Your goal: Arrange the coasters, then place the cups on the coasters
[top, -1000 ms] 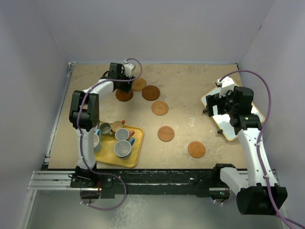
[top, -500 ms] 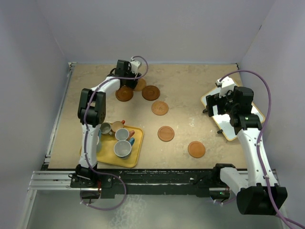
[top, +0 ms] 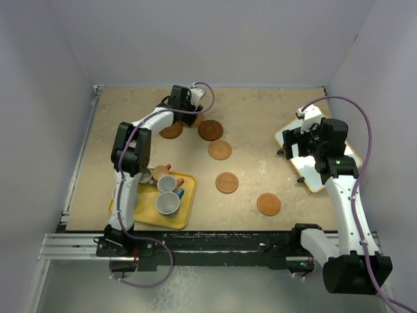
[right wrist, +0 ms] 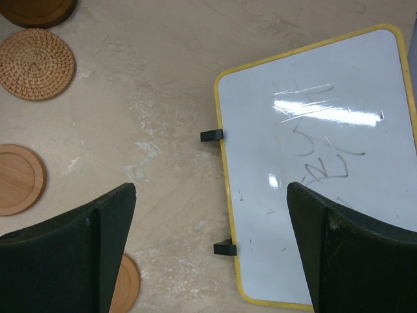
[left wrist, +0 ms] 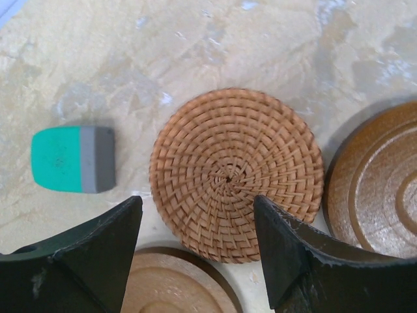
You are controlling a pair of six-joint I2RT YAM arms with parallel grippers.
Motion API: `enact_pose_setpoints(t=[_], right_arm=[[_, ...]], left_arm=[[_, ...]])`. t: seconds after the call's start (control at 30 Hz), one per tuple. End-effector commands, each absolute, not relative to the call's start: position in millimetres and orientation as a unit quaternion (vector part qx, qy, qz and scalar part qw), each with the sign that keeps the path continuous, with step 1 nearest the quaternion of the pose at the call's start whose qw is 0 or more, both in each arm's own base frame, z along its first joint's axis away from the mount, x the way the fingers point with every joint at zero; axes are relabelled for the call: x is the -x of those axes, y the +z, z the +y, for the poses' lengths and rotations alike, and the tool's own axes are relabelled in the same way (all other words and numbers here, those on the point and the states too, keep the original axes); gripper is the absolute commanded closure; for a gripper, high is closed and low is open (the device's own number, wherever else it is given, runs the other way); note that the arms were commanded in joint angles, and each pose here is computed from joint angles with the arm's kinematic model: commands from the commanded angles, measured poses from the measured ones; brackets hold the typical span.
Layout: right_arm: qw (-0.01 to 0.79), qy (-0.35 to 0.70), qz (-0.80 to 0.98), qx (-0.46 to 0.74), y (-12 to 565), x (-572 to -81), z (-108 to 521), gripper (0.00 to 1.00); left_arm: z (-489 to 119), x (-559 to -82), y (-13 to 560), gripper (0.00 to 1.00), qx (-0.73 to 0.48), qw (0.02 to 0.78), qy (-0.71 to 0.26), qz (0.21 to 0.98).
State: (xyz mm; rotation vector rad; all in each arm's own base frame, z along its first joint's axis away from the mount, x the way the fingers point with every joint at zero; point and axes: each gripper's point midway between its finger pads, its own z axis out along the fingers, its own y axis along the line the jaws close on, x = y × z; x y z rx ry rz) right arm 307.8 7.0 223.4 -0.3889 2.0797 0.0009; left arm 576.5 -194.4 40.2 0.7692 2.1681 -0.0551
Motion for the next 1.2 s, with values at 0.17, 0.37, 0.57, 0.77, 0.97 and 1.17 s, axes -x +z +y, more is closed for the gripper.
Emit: enact_pose_setpoints(t=[0.17, 0.37, 0.57, 0.77, 0.97, 1.17], right_arm=[[0.516, 0.0, 0.84, 0.167, 243.7, -309.1, 8.8, 0.0], [0.517, 0.002, 0.84, 0.165, 244.1, -308.4, 8.1, 0.0], [0.518, 0.003, 0.839, 0.165, 244.4, -308.3, 8.4, 0.0], [0.517, 0.004, 0.84, 0.165, 243.9, -308.2, 8.5, 0.0], [0.518, 0.006, 0.839, 0.166, 244.5, -307.4, 9.5, 0.0], [0.518, 0.007, 0.839, 0.167, 245.1, -307.0, 9.9, 0.0]], left_arm=[[-222.9, -522.6, 20.5, 0.33, -0.363, 0.344, -0.043, 0.865], [-229.6, -526.4, 47.0, 0.34, -0.352, 0.367, -0.033, 0.861], [-252.7, -528.3, 91.7, 0.33, -0.347, 0.409, -0.054, 0.842], [-288.7, -518.2, 92.5, 0.32, -0.379, 0.41, -0.075, 0.826], [-309.9, -518.2, 81.0, 0.32, -0.389, 0.405, -0.09, 0.823], [-324.8, -509.6, 67.5, 0.32, -0.392, 0.389, -0.12, 0.825]])
